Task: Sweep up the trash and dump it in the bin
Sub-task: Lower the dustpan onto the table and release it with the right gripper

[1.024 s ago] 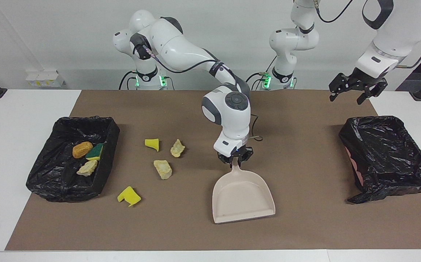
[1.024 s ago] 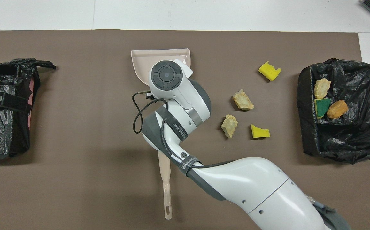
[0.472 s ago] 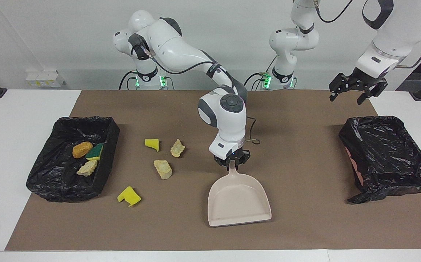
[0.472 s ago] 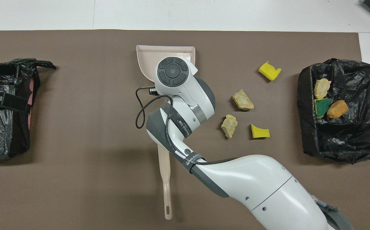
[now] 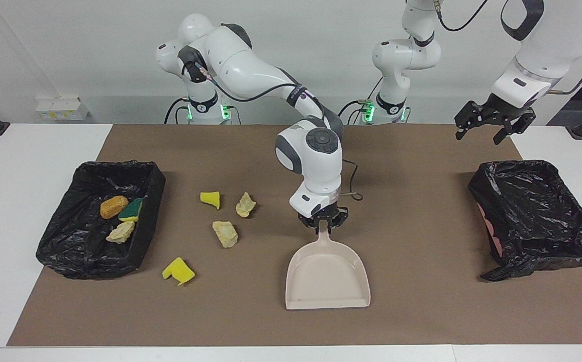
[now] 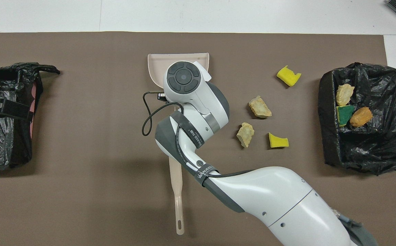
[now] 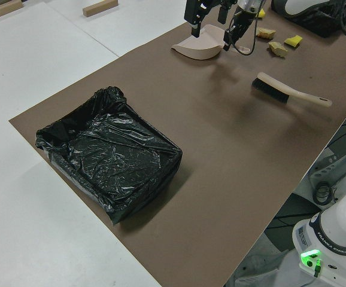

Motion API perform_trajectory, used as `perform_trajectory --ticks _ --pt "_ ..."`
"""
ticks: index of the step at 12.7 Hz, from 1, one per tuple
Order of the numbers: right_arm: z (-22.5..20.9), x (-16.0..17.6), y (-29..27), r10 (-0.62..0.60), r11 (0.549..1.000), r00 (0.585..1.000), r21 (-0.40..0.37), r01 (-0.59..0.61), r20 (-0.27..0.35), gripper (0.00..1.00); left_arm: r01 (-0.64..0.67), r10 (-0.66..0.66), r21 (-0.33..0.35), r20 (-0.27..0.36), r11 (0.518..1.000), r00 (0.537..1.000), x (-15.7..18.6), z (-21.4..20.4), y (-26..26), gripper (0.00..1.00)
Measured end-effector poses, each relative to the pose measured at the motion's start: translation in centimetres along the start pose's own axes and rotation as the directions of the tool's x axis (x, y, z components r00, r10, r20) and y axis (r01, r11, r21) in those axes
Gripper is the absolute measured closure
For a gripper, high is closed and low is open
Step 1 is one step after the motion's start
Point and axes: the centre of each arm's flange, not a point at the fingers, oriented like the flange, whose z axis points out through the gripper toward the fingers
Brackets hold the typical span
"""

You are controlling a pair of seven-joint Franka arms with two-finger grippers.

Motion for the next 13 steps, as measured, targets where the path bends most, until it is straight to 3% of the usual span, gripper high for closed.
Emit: perform_trajectory --ticks 1,2,6,7,8,10,12,13 --pt "-0.2 0.2 0.2 0.004 1.0 1.0 0.002 -0.004 -0.002 0.42 0.0 0.0 0.0 0.0 1.0 1.0 0.0 0.0 0.0 0.0" --pt "-0.6 0.6 0.6 0.011 1.0 1.0 0.003 -0.011 -0.008 0.37 0.0 0.0 0.0 0.0 1.0 1.0 0.0 0.0 0.0 0.0" --pt "-5.4 1.5 2.2 0.076 0.994 0.997 0.074 -0.076 -0.002 0.26 0.0 0.0 0.0 0.0 1.0 1.0 0.0 0.0 0.0 0.0" --pt "-6.9 0.8 2.3 0.077 0.994 0.997 0.077 -0.077 0.0 0.26 0.0 0.0 0.0 0.0 1.0 1.0 0.0 0.0 0.0 0.0" --pt "-8.6 -0.3 2.6 0.078 0.994 0.997 0.071 -0.078 -0.001 0.17 0.0 0.0 0.0 0.0 1.0 1.0 0.0 0.0 0.0 0.0" --pt "-11.7 -2.8 4.1 0.074 0.996 0.997 0.046 -0.074 0.001 0.13 0.0 0.0 0.0 0.0 1.0 1.0 0.0 0.0 0.0 0.0" --pt "-13.3 -6.5 5.2 0.054 0.998 0.998 0.014 -0.054 0.018 0.0 0.0 0.0 0.0 0.0 1.0 1.0 0.0 0.0 0.0 0.0" --pt "-13.5 -8.9 5.0 0.034 0.999 0.999 -0.002 -0.034 0.033 0.0 0.0 0.0 0.0 0.0 1.0 1.0 0.0 0.0 0.0 0.0"
